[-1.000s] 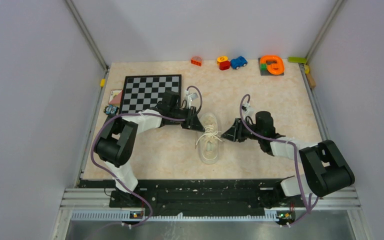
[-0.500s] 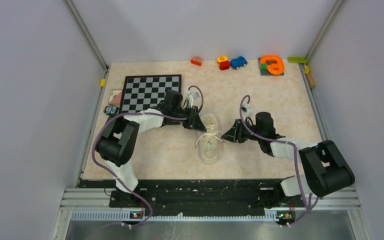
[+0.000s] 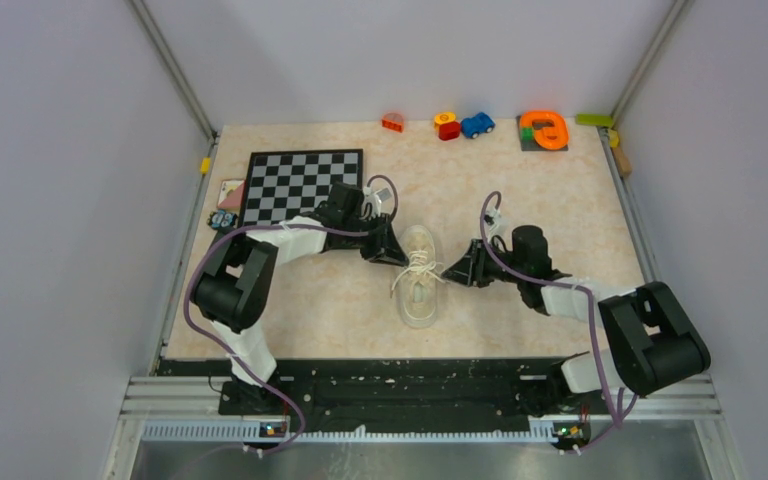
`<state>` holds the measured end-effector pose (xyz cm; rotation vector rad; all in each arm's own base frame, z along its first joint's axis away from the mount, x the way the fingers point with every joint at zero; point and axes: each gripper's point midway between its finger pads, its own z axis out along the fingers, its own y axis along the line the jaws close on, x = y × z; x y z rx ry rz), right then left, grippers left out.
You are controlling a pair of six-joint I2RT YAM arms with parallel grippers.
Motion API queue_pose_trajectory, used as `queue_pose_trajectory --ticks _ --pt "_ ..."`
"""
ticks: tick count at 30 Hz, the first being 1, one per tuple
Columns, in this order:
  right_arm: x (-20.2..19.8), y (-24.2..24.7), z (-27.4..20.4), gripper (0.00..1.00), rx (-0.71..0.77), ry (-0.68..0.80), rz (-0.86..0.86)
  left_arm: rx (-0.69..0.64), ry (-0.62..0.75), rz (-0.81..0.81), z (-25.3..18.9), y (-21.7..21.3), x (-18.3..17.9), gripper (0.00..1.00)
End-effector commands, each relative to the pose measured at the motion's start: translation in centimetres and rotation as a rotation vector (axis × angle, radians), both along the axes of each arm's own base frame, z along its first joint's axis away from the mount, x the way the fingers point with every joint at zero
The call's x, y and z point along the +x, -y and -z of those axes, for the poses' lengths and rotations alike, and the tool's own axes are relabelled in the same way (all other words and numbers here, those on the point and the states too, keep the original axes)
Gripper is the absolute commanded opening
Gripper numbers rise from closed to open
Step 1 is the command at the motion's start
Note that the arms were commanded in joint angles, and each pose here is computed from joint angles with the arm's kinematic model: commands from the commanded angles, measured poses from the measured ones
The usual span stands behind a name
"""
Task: Tie the shoes
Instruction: Tie the shoelace on the shoe.
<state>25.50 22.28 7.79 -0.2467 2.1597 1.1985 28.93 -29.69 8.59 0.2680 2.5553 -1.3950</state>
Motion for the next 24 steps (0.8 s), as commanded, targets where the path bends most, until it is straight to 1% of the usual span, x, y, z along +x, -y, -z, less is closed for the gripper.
queue_pose_trajectory --ticks 1,7,14,24 --pt "0.5 -0.1 -1.8 0.33 0.039 0.070 -0.014 -0.045 -0.005 -0.010 -1.4 0.7 0.8 0.23" --pt "0.6 -0.2 -1.8 0.33 0.045 0.074 -0.009 -0.074 -0.005 0.006 -2.4 1.2 0.7 0.22" --pt "1.2 -0.1 -2.1 0.34 0.038 0.088 0.006 -0.083 -0.026 0.022 -2.0 1.7 0.4 0.22" --pt "1.4 0.2 -2.5 0.34 0.032 0.102 0.017 -0.072 -0.046 0.005 -1.3 1.5 0.1 0.26"
